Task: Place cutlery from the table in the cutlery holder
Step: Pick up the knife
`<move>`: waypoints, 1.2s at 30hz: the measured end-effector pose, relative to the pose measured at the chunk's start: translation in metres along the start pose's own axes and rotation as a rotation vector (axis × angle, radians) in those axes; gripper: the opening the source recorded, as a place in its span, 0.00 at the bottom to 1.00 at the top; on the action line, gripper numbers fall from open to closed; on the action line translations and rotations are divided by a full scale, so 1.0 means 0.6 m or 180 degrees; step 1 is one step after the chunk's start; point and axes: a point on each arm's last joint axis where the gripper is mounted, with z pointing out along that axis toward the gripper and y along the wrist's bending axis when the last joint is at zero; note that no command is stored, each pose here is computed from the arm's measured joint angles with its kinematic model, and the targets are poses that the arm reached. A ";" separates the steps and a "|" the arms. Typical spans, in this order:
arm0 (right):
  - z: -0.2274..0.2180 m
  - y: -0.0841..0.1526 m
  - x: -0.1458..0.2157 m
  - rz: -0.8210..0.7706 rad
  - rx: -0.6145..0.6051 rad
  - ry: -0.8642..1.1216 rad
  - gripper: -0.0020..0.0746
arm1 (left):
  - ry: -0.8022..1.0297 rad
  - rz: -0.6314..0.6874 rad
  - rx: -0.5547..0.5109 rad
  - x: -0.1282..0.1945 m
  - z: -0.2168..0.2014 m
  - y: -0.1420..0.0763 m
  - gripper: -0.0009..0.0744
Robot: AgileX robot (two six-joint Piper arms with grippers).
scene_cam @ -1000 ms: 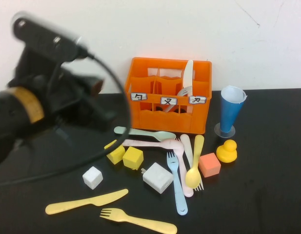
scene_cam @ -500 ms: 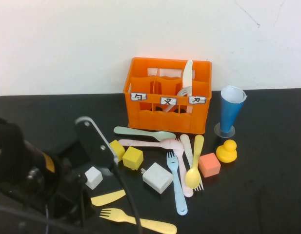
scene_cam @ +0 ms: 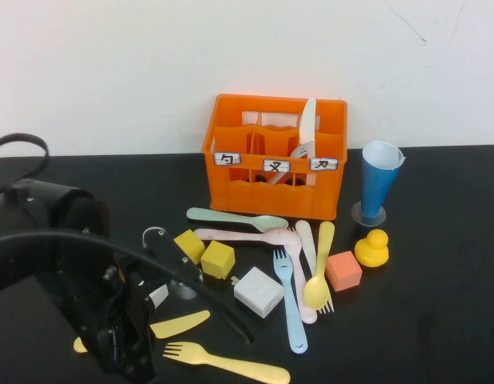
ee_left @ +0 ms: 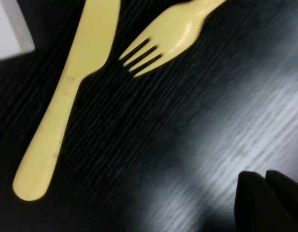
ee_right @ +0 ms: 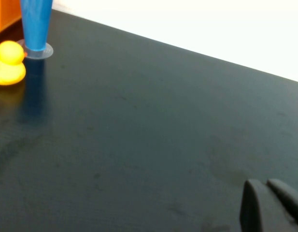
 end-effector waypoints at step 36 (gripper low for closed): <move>0.000 0.000 0.000 0.0000 0.0000 0.0000 0.02 | -0.0260 0.0951 -0.0491 -0.016 0.104 0.135 0.60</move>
